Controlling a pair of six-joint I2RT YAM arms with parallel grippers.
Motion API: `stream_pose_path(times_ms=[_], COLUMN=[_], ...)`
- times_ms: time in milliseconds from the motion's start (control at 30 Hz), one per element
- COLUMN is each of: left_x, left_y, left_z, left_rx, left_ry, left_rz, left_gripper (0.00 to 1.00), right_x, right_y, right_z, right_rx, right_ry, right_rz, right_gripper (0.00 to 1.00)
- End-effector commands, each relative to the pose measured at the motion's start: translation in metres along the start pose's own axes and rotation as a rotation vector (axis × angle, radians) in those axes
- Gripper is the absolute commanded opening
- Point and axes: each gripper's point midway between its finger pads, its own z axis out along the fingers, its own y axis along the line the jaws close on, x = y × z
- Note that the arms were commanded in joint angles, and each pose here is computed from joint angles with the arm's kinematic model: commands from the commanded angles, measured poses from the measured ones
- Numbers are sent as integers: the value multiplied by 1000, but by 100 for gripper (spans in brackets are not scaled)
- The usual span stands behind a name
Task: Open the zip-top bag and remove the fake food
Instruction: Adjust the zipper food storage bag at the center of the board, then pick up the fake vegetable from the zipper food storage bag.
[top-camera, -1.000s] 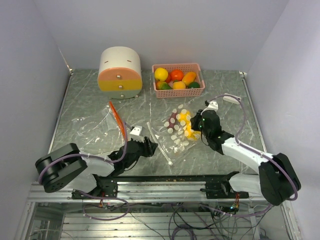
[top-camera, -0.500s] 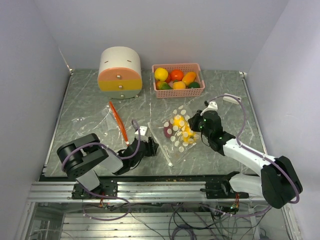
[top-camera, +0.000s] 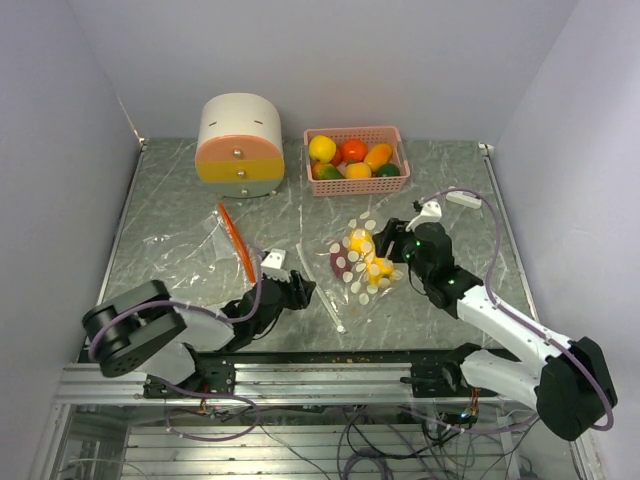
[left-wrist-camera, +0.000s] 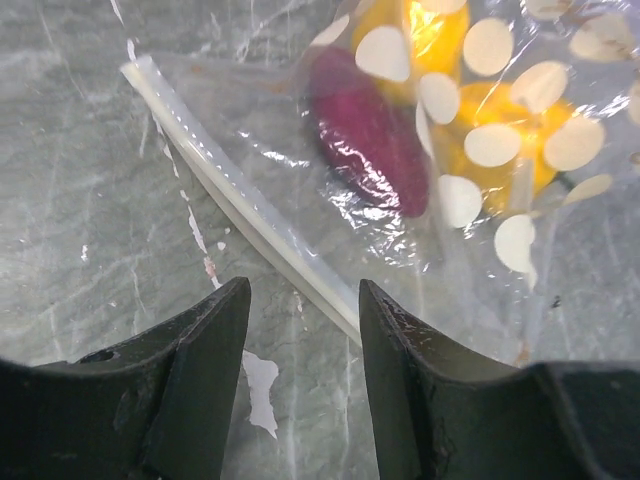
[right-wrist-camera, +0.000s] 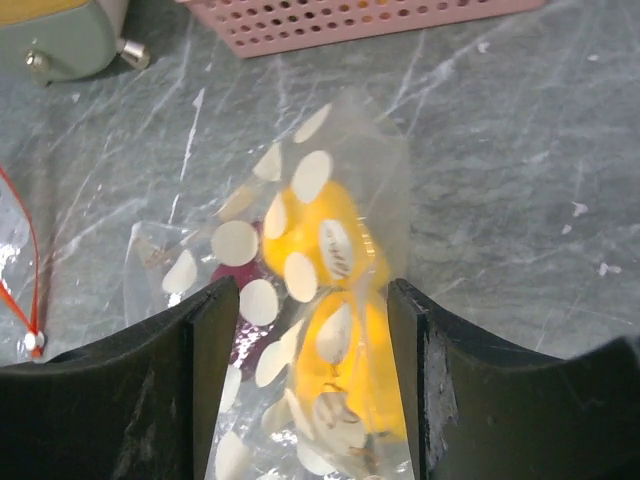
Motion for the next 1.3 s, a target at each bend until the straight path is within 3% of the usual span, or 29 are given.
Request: stream_pose_path(times_ms=[0,200,367,567,700,1000,1267], left_x=[-16,-37,-39,-34,-32,-20,-16], left_y=[4,17,56,82,84,80,67], left_z=[-14,-36,-54,-66,-65,-52,-44], left_rx=[-18,-70,-262,-338,-335,-317,-241], left_ry=[-44,-87,-92,-105,-97,-49,-42], left_rz=[9,9,-89,-156,-164,-149,-159], left_gripper=[59,63,66,75,75,75,75], right_x=[0,36,81,115,122,120,104], right_y=[20,77,99,115,108,107,116], right_z=[-6,-3,11,19,25,27,23], right_rx=[-7,-98,-127,-142,-88,-53,-68], right_ry=[24,110,196,261,278,275,232], right_rz=[-174,-365,-434,-488,-503,-486,-447], right_gripper=[63,70,69,65,53,2,0])
